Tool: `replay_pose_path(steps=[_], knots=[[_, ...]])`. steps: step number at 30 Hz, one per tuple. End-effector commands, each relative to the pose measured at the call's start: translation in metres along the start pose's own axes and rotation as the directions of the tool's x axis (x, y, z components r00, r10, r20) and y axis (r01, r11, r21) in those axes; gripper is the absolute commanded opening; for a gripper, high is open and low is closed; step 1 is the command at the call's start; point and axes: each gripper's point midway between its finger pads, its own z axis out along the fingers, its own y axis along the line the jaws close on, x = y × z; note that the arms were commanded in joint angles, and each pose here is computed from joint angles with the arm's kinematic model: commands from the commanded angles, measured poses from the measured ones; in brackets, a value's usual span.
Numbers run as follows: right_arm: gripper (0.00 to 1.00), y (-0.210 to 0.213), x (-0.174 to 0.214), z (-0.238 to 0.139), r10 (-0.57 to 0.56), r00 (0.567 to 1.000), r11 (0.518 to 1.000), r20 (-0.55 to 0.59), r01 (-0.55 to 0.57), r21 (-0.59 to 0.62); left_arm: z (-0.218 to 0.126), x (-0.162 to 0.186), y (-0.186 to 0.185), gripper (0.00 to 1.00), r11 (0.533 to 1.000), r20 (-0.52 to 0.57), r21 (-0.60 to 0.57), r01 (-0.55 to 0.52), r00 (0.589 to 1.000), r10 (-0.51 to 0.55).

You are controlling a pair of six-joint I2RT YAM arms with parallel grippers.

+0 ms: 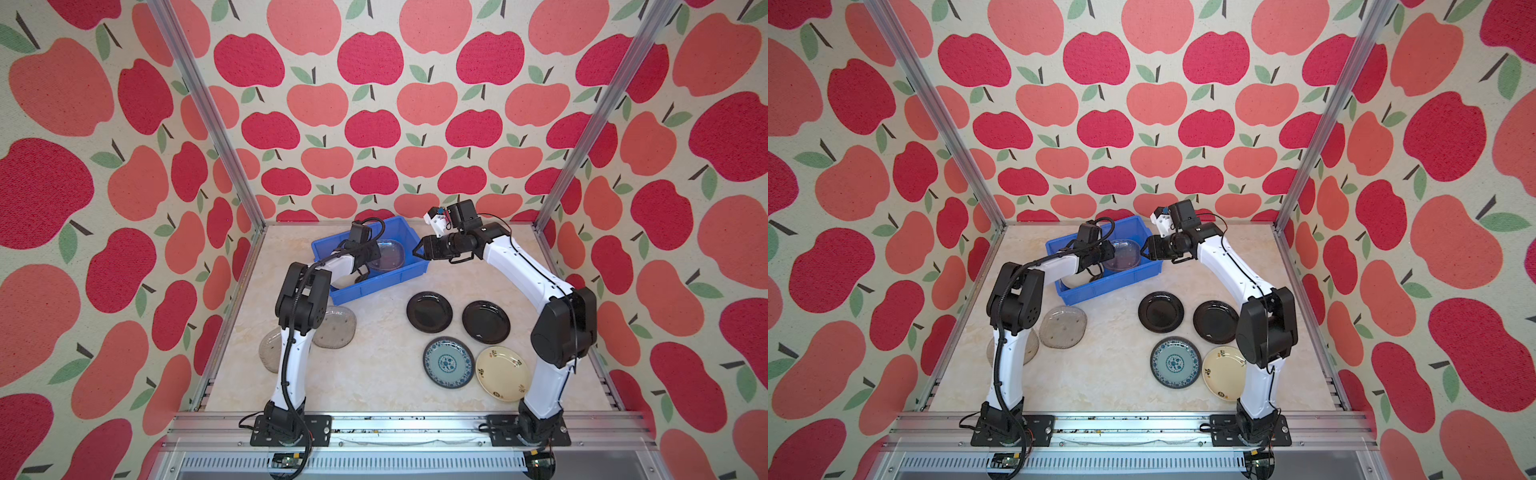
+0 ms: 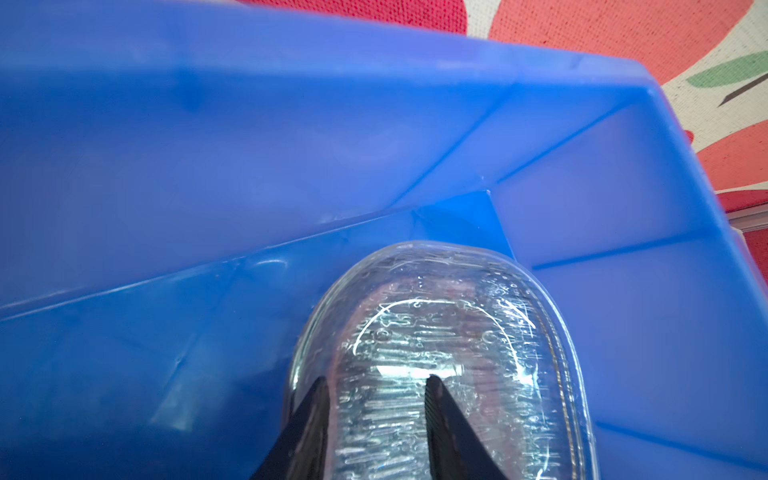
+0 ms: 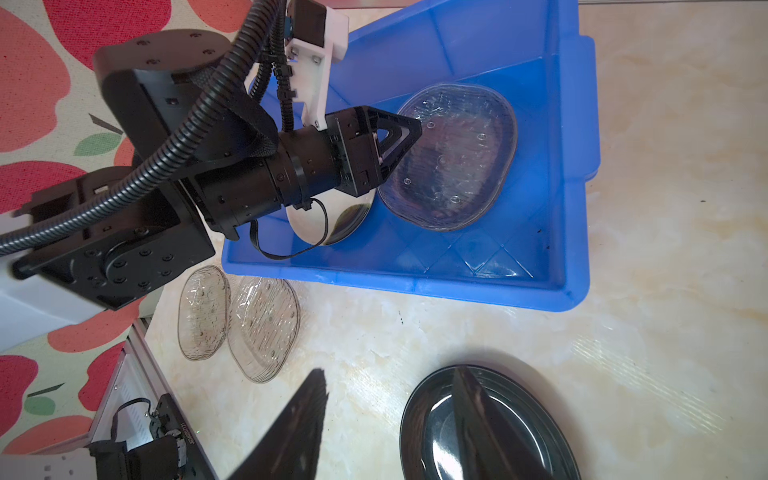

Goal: Place the plates into the plastic bin on the countertop
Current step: 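Lower the clear plate into the bin and open the left gripper, then move both grippers to a fourth clear glass plate nearer the robot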

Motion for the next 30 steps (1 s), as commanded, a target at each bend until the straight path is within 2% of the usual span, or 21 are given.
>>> replay_pose_path(steps=[1, 10, 18, 21, 25, 28, 30], knots=[[0.52, 0.001, 0.008, 0.012, 0.015, 0.999, 1.000, -0.040, -0.016, -0.024, 0.014, 0.014, 0.002, 0.40, 0.999, -0.026, 0.023, 0.031, 0.999, -0.030], [0.52, 0.003, 0.005, 0.009, 0.007, 0.999, 1.000, -0.033, -0.007, -0.020, 0.018, 0.002, -0.016, 0.40, 0.996, -0.020, 0.080, 0.031, 0.999, -0.029], [0.52, 0.016, -0.007, -0.004, -0.024, 1.000, 0.999, 0.015, 0.025, -0.035, -0.011, -0.047, -0.040, 0.43, 0.992, 0.067, 0.128, -0.020, 0.998, 0.011], [0.52, 0.023, -0.005, -0.005, -0.043, 0.999, 0.998, 0.017, 0.044, -0.042, -0.035, -0.067, -0.054, 0.47, 0.987, 0.129, 0.145, -0.065, 0.991, 0.047], [0.51, 0.038, 0.009, -0.001, -0.064, 0.998, 0.996, 0.009, 0.065, -0.057, -0.091, -0.077, -0.068, 0.55, 0.979, 0.200, 0.185, -0.091, 0.978, 0.053], [0.51, 0.058, 0.026, 0.007, -0.075, 0.997, 0.991, 0.005, 0.075, -0.109, -0.133, -0.062, -0.069, 0.58, 0.976, 0.165, 0.208, -0.061, 0.986, 0.027], [0.51, 0.074, 0.042, 0.016, -0.099, 0.995, 0.984, -0.009, 0.097, -0.151, -0.156, -0.040, -0.067, 0.59, 0.974, 0.115, 0.225, -0.032, 0.993, 0.006]])
